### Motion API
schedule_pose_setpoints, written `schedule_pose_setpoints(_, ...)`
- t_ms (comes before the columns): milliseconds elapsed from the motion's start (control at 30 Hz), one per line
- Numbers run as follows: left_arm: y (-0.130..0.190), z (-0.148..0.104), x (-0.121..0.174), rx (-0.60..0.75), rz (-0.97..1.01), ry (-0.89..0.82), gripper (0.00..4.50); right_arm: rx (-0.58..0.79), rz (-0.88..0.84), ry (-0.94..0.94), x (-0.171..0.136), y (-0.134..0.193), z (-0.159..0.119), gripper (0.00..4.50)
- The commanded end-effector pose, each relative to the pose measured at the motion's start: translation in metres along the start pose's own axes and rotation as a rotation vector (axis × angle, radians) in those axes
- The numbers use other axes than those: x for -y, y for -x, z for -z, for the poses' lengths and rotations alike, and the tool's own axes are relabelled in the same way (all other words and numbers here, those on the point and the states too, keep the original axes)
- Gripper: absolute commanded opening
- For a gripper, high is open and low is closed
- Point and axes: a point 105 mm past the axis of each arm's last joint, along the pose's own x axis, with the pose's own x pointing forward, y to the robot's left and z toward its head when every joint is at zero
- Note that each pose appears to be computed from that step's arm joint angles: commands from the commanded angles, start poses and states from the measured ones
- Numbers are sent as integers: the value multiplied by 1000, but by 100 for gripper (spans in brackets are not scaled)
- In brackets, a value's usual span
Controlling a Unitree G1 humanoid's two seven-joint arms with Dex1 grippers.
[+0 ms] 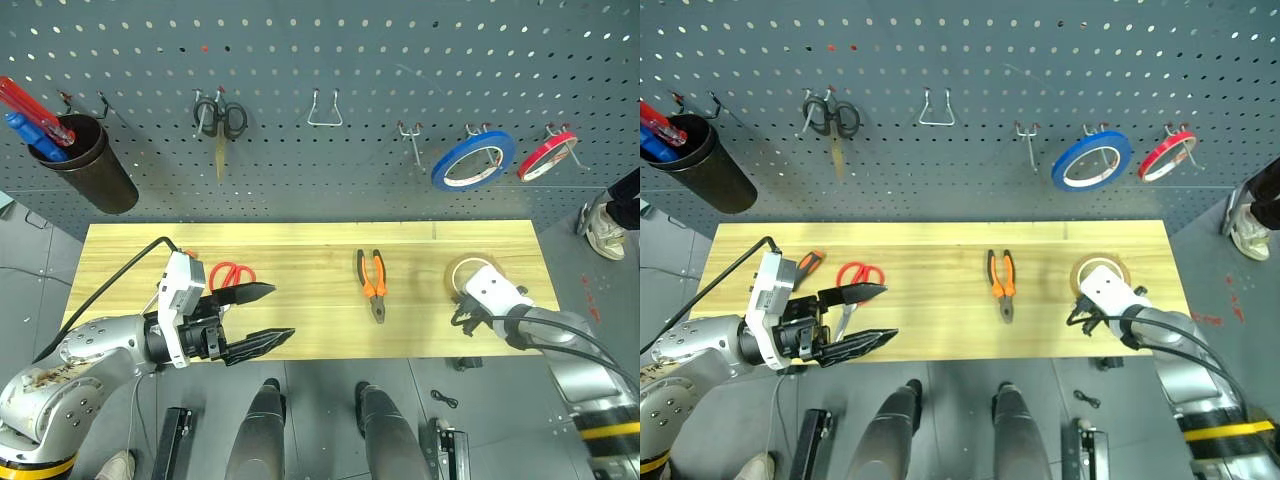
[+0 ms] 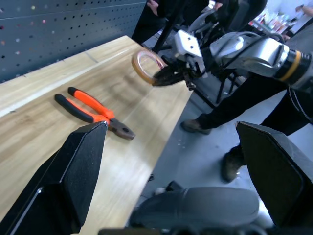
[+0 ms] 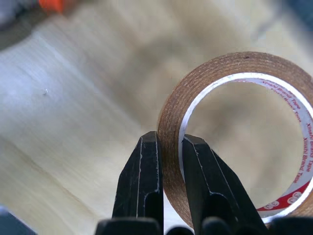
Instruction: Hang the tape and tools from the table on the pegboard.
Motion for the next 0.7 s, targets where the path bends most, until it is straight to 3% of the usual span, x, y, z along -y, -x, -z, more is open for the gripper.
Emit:
schedule_pose_setpoints(33, 1, -12, 4, 32, -8, 1, 450, 160, 83, 219, 3, 25, -45, 25)
schedule_pose_setpoints(333, -3, -29, 8, 102, -33, 89, 450, 415, 270, 649, -19, 61, -108, 25)
schedule_pose_setpoints(533, -6, -59, 6, 184, -24, 179, 450, 546, 365, 742, -4, 61, -145, 25)
schedule_pose_setpoints(700, -6, -75, -3, 226, -76, 171, 450, 576, 375, 745, 6, 54, -160, 25)
